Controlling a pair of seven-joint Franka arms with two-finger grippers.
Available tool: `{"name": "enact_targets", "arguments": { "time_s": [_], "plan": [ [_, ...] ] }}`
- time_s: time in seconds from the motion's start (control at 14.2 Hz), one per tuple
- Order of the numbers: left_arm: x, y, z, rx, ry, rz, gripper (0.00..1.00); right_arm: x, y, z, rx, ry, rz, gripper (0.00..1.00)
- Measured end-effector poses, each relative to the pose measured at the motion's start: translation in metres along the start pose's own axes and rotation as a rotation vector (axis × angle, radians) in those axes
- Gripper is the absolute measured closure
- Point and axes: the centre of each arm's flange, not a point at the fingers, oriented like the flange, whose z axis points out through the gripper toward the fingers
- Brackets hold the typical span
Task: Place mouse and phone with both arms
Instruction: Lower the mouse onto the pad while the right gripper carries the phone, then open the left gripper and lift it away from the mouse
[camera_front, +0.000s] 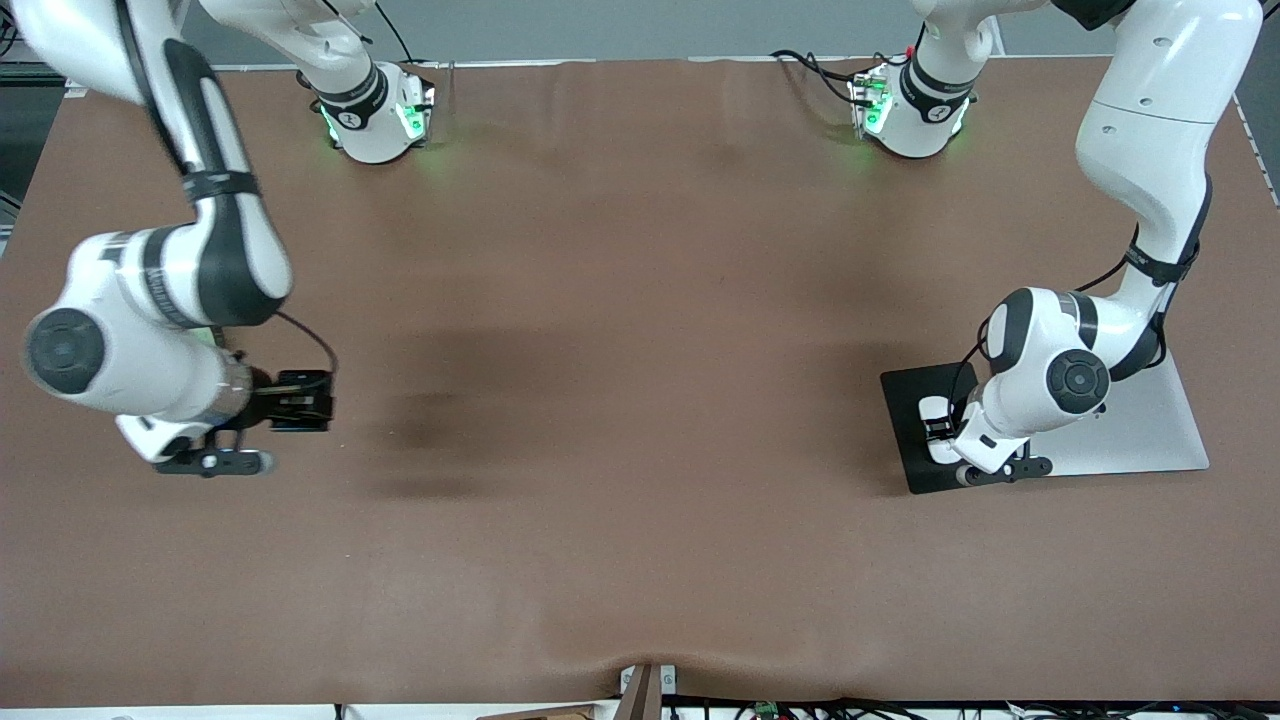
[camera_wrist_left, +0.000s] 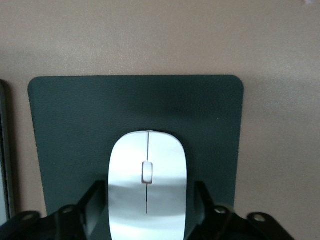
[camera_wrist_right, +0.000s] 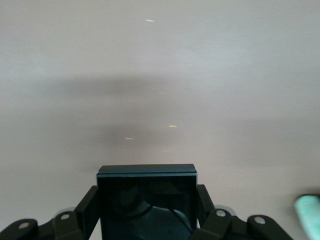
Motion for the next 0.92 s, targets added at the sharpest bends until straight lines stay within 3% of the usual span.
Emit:
{"name": "enact_targets", "arguments": {
  "time_s": [0.14,0.42,0.78,0.92],
  "plan": [
    [0.002,0.001,-0.003,-0.002,0.008,0.001,0.01,-0.007,0.047,0.017,0.011,-0.027,-0.014,0.21],
    [0.01,0.008,-0.026,-0.011,0.052,0.009,0.0,-0.026,0.096,0.07,0.016,-0.012,-0.051,0.21],
    [0.02,0.011,-0.093,-0.011,0.149,0.011,0.0,-0.062,0.142,0.134,0.017,0.005,-0.033,0.21],
    [0.021,0.011,-0.126,0.012,0.13,0.009,0.0,-0.071,0.153,0.148,0.013,0.016,-0.013,0.21]
  ]
}}
